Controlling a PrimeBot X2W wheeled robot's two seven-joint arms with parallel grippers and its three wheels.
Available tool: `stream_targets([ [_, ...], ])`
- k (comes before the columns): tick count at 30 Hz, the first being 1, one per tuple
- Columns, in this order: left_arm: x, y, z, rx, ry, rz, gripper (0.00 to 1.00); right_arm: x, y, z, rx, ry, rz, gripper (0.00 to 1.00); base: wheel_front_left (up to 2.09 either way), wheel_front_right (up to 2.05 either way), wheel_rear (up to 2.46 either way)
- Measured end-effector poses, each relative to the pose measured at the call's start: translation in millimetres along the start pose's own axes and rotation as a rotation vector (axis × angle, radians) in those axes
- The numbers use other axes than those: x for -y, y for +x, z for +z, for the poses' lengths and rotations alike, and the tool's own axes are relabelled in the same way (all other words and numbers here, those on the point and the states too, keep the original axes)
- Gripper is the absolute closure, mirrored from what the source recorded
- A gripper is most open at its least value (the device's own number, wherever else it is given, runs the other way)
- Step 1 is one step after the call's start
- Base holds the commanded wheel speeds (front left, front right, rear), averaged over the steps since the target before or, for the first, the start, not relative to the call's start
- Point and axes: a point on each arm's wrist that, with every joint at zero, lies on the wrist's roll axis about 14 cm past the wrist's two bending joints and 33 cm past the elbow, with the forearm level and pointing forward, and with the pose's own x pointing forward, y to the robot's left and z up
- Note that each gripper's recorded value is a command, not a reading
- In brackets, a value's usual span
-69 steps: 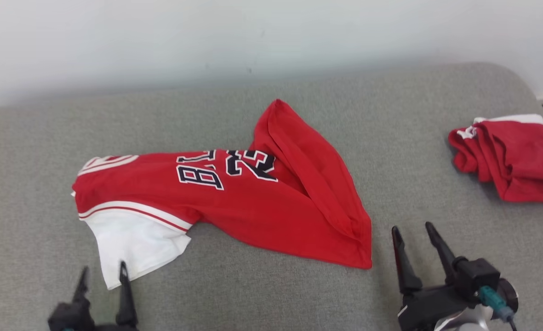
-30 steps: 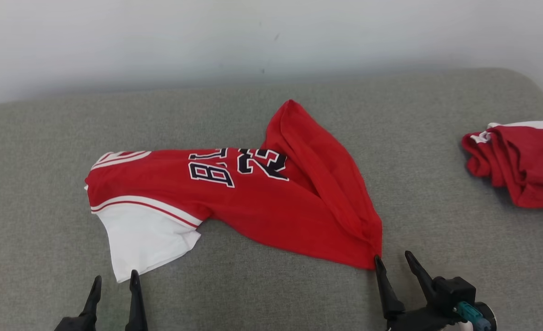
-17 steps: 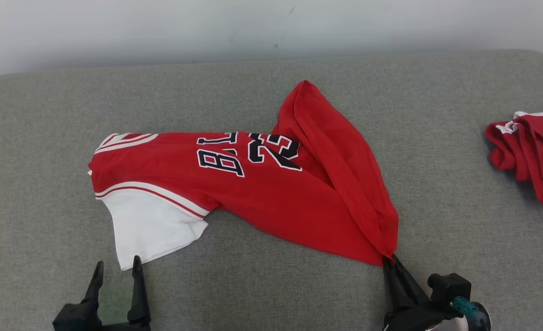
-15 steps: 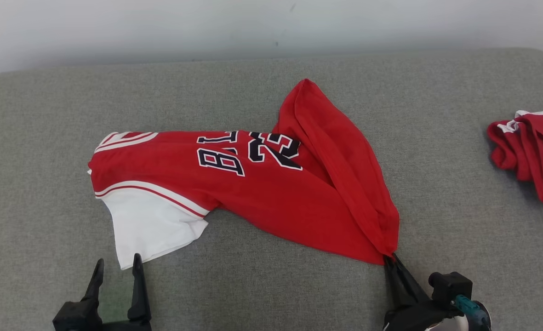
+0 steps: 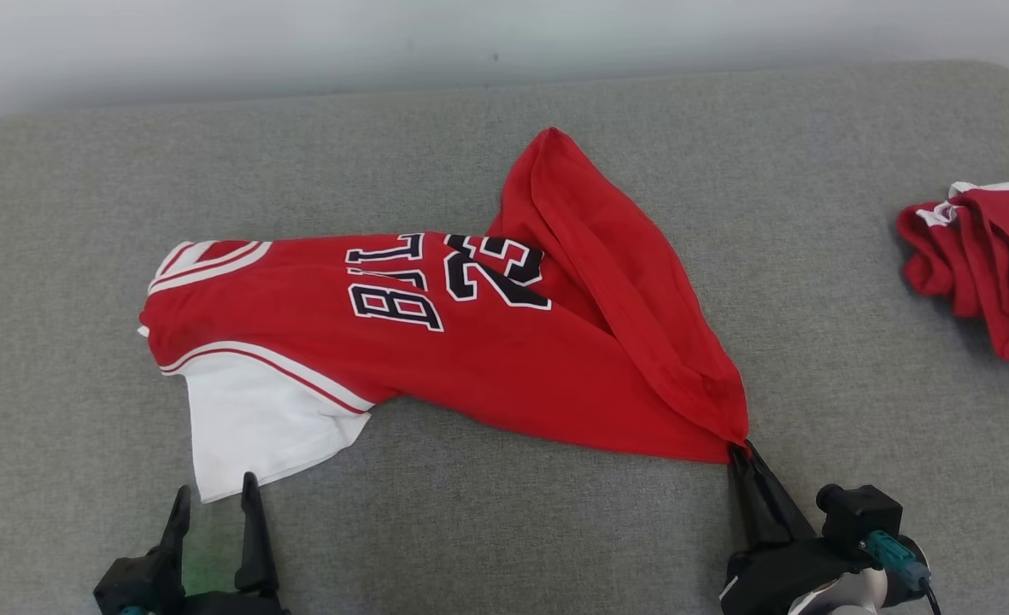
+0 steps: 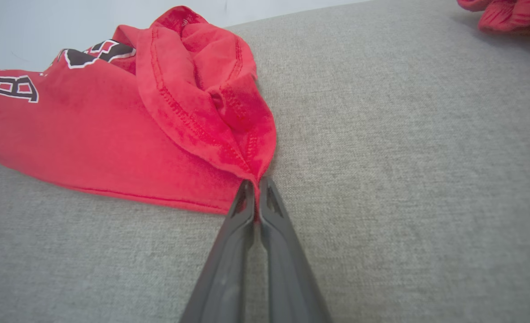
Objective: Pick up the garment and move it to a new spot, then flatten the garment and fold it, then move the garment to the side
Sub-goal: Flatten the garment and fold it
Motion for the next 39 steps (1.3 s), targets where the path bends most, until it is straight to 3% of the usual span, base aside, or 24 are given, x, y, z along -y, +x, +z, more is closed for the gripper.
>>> stream_targets([
  [14, -12, 17, -30, -0.092, -0.054, 0.082, 0.00, 5, 4, 6, 0.018, -0.010, -0.003, 1.00, 0.00, 0.00, 0.00],
  [15, -11, 19, -31, -0.095, -0.050, 0.077, 0.19, 5, 4, 6, 0.019, -0.010, -0.003, 1.00, 0.00, 0.00, 0.00],
  [17, -10, 21, -32, -0.100, -0.044, 0.067, 1.00, 6, 5, 6, 0.020, -0.010, -0.003, 1.00, 0.00, 0.00, 0.00],
  [24, 0, 21, -26, -0.087, -0.042, 0.019, 1.00, 6, 5, 16, 0.051, -0.004, -0.008, 1.00, 0.00, 0.00, 0.00],
  [28, 6, 22, 11, 0.026, -0.028, -0.008, 1.00, 6, 5, 38, 0.121, 0.023, -0.019, 1.00, 0.00, 0.00, 0.00],
  [33, 11, 18, 79, 0.230, 0.014, -0.057, 1.00, -2, 8, 98, 0.287, 0.029, 0.013, 1.00, 0.00, 0.00, 0.00],
  [39, 21, 5, 192, 0.533, 0.173, -0.130, 1.00, -14, -2, 196, 0.541, 0.017, 0.077, 1.00, 0.00, 0.00, 0.00],
])
